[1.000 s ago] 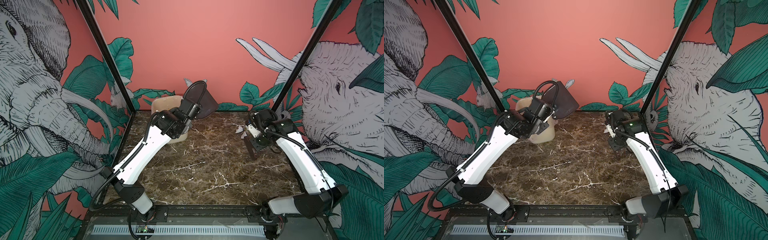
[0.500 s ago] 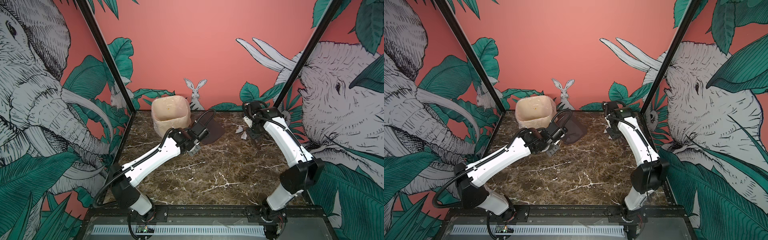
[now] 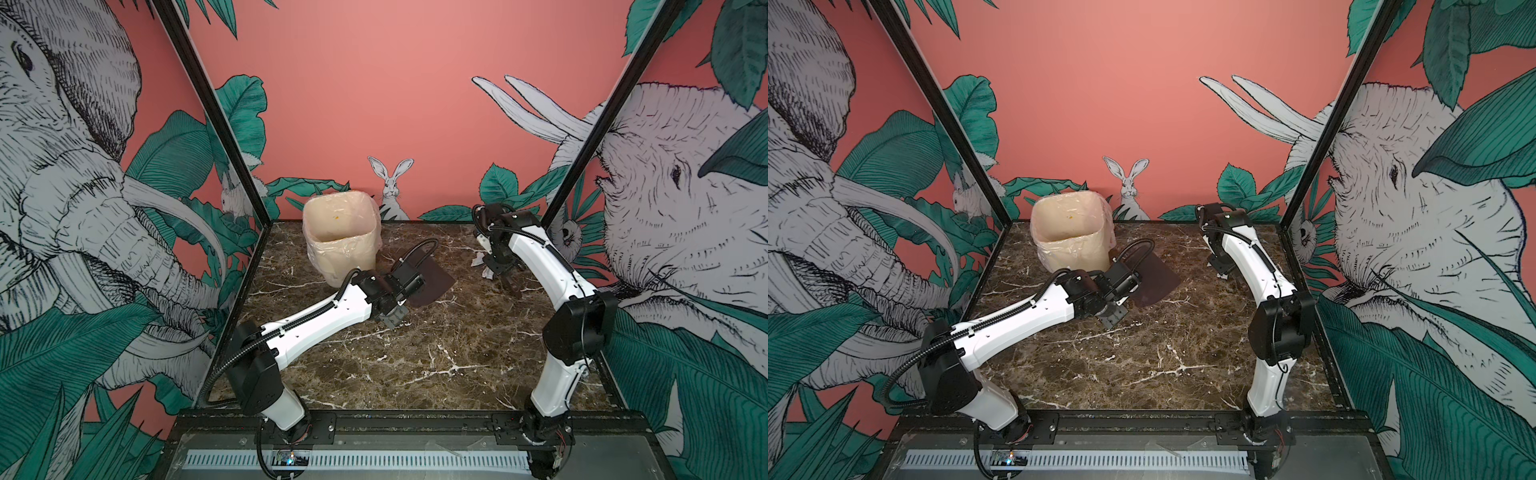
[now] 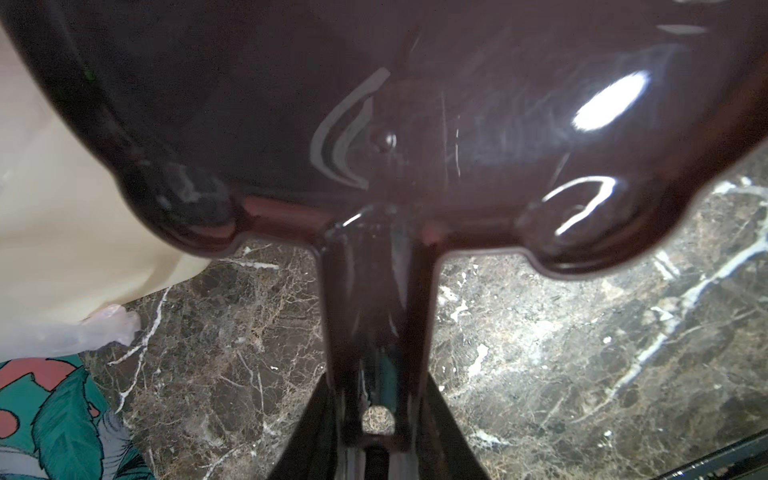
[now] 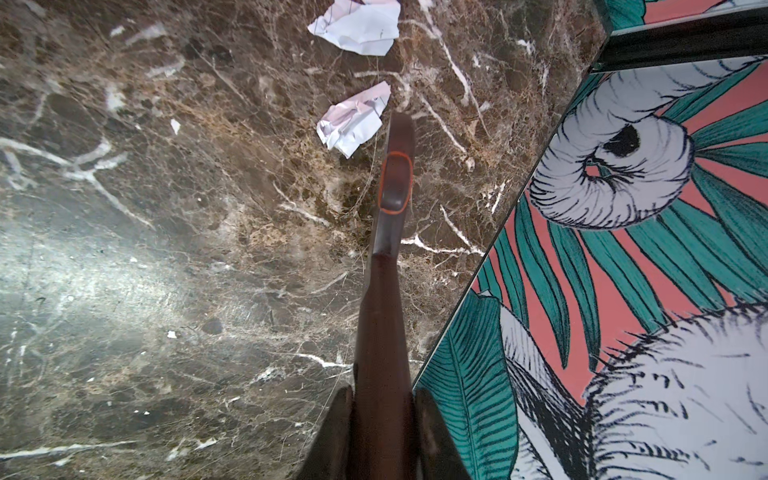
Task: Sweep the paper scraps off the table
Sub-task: 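Lower the dustpan near the white scraps with left gripper while right brings brush over, then place the brush behind the white scraps with the right gripper, then sweep a white scrap into the dustpan with the right gripper's brush, then lift the dustpan toward the cream bin with left gripper while right draws brush back, then tip the dustpan over the cream bin with the left gripper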
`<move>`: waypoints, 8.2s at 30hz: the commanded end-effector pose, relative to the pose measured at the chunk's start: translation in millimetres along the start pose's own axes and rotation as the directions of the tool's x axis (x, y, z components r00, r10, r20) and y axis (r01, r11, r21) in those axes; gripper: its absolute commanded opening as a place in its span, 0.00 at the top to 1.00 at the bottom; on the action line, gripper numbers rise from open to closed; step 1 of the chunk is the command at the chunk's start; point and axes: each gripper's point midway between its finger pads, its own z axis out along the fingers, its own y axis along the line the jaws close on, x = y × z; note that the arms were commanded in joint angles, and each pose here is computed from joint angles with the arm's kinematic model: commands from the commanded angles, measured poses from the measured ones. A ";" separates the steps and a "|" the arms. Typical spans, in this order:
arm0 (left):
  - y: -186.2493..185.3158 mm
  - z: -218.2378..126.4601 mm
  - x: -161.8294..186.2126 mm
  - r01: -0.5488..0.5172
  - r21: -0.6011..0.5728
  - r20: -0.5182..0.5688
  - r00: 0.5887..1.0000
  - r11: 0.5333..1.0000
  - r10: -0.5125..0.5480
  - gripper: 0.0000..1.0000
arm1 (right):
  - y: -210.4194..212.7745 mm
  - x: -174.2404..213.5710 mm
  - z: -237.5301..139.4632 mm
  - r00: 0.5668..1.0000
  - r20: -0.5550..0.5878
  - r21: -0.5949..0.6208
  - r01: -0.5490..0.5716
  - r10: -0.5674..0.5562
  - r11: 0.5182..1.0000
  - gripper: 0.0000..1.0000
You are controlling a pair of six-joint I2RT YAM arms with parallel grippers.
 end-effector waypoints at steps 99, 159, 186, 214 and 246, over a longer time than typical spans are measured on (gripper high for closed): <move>-40.4 57.3 100.7 0.028 0.117 -0.290 0.957 0.993 0.007 1.00 | 186.9 -0.5 -170.1 0.896 0.342 -0.327 0.396 -0.283 0.858 1.00; 138.9 -149.7 82.6 0.444 0.026 0.014 0.896 0.896 -0.444 1.00 | 115.2 40.8 -165.0 0.908 0.405 -0.500 0.121 0.107 0.858 1.00; 296.5 -126.8 80.4 0.441 -0.333 -0.066 0.871 0.833 -0.487 1.00 | 126.7 73.9 -169.4 0.924 0.370 -0.557 0.136 0.098 0.819 1.00; 316.4 -110.8 56.3 -0.008 -0.551 -0.292 0.938 0.834 -0.184 1.00 | 130.4 68.3 -175.4 0.934 0.344 -0.592 0.141 0.091 0.793 1.00; 334.0 -164.5 -10.8 -0.528 -0.765 -0.508 0.847 0.368 0.158 1.00 | 124.3 63.1 -177.8 0.930 0.354 -0.572 0.135 0.095 0.809 1.00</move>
